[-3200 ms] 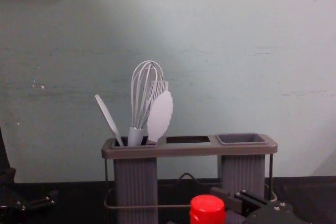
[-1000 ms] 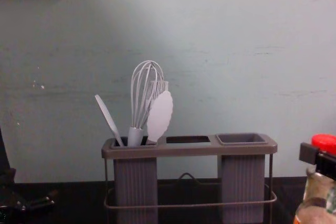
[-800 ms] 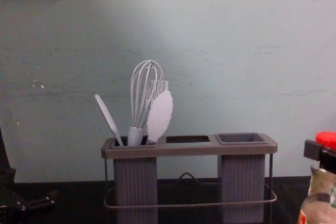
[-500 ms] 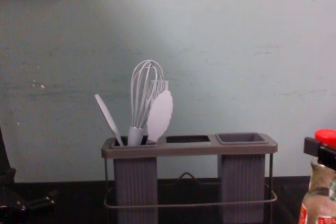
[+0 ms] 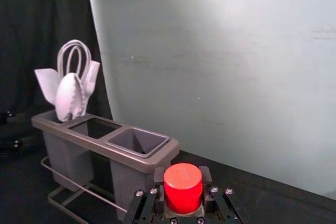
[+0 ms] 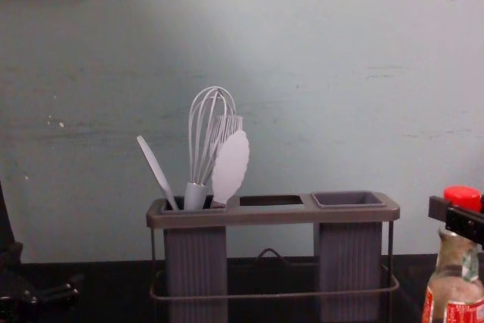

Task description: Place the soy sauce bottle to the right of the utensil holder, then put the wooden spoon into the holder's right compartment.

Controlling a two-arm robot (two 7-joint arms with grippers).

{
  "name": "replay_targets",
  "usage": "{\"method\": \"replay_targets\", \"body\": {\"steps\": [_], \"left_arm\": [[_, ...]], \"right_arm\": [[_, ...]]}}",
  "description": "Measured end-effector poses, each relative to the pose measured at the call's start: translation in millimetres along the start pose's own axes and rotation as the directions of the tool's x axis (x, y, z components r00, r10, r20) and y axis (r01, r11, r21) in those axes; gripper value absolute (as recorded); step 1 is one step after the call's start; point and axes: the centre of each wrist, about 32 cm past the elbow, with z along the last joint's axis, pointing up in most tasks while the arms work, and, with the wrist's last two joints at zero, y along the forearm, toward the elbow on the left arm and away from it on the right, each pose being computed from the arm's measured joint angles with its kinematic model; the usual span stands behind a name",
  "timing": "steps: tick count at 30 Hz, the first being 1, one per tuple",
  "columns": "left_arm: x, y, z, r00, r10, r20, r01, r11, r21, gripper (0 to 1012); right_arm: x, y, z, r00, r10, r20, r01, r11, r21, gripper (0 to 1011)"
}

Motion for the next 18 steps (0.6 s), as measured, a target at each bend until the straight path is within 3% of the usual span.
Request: {"method": "replay_targets", "body": {"steps": [18], "left_arm": [[0.0, 0.0, 0.0, 1.0, 0.0, 0.0, 0.0, 1.0, 0.0, 1011]], "right_arm": [[10.8, 17.8, -6.0, 0.999, -0.021, -0.039, 0.021, 1.0, -0.005, 387]]}}
